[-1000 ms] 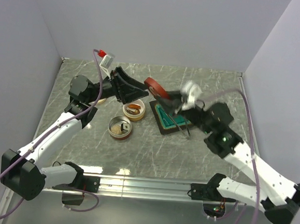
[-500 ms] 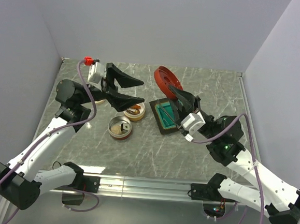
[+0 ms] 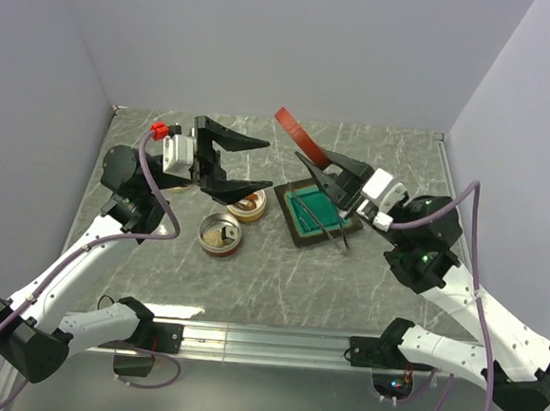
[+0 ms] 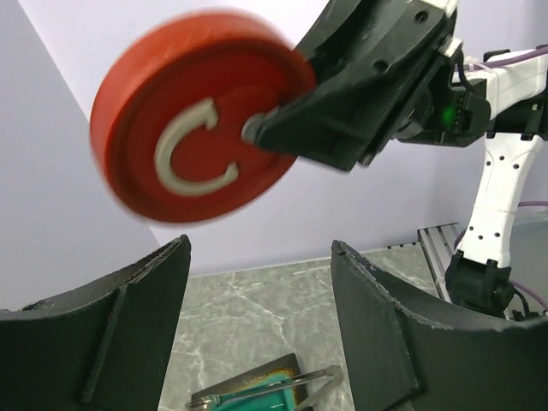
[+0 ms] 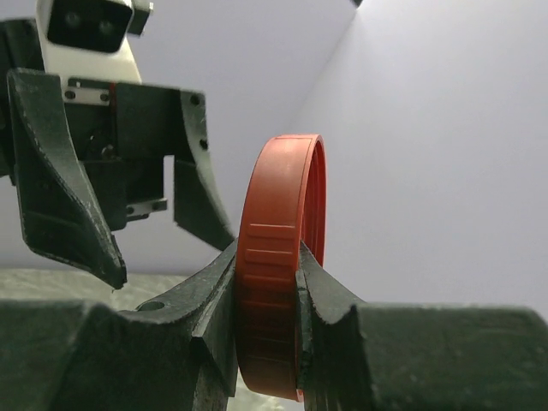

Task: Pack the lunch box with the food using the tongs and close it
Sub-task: Pass the lid of the lunch box from the right arm to the left

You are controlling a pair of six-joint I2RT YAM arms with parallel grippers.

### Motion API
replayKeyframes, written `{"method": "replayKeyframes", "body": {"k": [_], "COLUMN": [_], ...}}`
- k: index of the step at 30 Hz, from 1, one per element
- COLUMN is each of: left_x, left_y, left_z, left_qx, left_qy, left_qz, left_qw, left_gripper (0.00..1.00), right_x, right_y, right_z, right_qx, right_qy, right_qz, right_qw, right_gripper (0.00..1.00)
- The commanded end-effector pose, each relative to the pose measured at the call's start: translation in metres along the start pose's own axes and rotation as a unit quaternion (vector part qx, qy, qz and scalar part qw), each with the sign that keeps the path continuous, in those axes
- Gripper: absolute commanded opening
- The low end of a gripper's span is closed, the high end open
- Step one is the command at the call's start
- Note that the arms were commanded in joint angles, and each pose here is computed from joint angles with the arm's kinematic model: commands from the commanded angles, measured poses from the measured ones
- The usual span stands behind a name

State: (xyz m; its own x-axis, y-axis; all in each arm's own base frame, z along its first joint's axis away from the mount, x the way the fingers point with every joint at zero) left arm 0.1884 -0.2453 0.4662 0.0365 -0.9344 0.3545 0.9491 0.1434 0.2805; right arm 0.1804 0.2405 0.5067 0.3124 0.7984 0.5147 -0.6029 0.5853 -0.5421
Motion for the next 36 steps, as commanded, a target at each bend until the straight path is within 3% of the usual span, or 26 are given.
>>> {"method": "replayKeyframes", "body": {"k": [1,11,23,36], "left_x": [0.005,0.011,0.016,0.015], "left_y": [-0.004,0.005,-0.002,-0.040], "left_z": [0.032,0.035,0.041,0.040], "left_qx": [0.066,0.039,0.026,0.044], "left_qy": [-0.031,-0.049,-0.063,-0.042], "left_qz": [-0.004,0.035,0.008,-0.074], "left_qw": [0.997,0.997,0.998,0.995], "left_gripper": [0.72,0.74,0.73,0.48], "right_x": [0.008,0.007,0.012,0.016], "right_y": [0.000,0.017,0.024,0.013], "right_z": [0.008,0.013,0.019,0.013], "right_qx": [0.025,-0.042,-0.011,-0.039], "right_qy": [-0.015,-0.035,-0.043,-0.030], "right_qz": [-0.001,0.014,0.026,-0.003], "right_qw": [1.000,0.998,0.999,0.999], "right_gripper": [0.00,0.00,0.00,0.00]}}
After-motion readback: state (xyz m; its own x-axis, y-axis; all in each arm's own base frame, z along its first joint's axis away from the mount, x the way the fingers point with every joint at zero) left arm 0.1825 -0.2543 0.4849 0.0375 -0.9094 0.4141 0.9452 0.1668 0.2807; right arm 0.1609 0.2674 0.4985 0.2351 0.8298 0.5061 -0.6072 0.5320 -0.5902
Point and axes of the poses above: each gripper's point midway between its finger pads, its own x axis out along the fingers, its own y axis along the line the jaws close on, z = x × y, the point moved 3 cm from there along -x, back along the fingers, and after that the axes turned 2 degrees about -x, right-handed, at the moved point
